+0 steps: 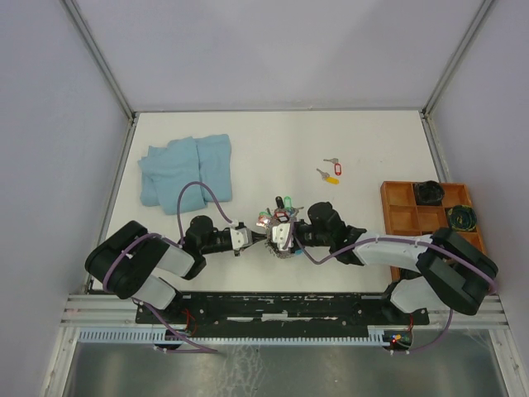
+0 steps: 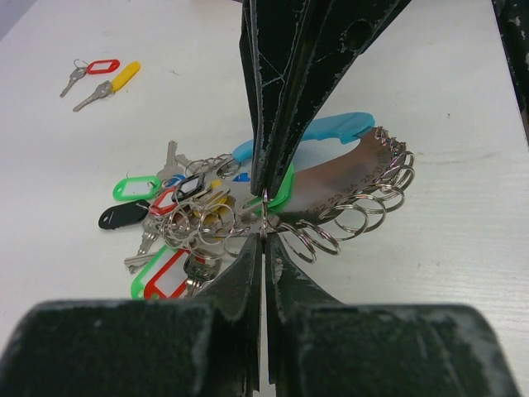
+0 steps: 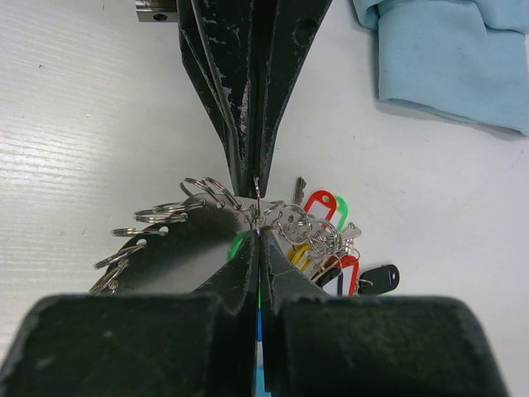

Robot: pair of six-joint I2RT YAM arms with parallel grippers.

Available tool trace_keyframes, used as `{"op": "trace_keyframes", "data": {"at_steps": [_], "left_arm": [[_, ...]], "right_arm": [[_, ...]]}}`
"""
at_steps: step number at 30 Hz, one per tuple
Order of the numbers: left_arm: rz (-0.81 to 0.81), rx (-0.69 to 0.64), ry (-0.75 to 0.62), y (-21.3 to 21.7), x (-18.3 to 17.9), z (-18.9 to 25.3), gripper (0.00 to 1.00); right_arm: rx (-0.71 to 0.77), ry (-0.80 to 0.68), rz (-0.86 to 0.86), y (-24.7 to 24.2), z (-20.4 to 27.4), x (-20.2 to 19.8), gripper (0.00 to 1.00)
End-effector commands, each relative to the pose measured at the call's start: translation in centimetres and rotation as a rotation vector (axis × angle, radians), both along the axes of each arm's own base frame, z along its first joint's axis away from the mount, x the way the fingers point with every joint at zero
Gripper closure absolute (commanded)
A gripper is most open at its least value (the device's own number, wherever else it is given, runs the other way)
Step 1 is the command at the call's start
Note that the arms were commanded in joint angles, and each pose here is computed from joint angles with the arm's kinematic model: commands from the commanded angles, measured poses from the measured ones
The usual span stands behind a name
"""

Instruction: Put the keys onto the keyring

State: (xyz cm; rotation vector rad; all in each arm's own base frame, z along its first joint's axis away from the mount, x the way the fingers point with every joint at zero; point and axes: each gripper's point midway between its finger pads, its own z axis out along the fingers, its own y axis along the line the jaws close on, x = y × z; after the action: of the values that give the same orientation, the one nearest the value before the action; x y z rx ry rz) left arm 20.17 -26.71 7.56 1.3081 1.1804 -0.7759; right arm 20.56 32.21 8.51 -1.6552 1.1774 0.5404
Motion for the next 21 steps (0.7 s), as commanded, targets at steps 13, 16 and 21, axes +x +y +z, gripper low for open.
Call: {"op": "trace_keyframes", "data": {"at_steps": [13,16,21], "left_arm": [[-0.010,-0.077,-0.028,-0.9,0.5,2.6,0.97],[-0.005,-0.072,-0.021,-0.9,0.6,2.4,0.97],[0.004,-0.064,-0.002,-1.0,0.8,2.3,0.97]], "right_arm": [[0.187,-0.056,-0.020,2.4,3.8,-0.1,0.99],[0.208,-0.055,-0.019,2.5,4.2,-0.2,0.99],[0.235,-0.046,-0.008,2.8,4.7,-0.4,1.00]]}}
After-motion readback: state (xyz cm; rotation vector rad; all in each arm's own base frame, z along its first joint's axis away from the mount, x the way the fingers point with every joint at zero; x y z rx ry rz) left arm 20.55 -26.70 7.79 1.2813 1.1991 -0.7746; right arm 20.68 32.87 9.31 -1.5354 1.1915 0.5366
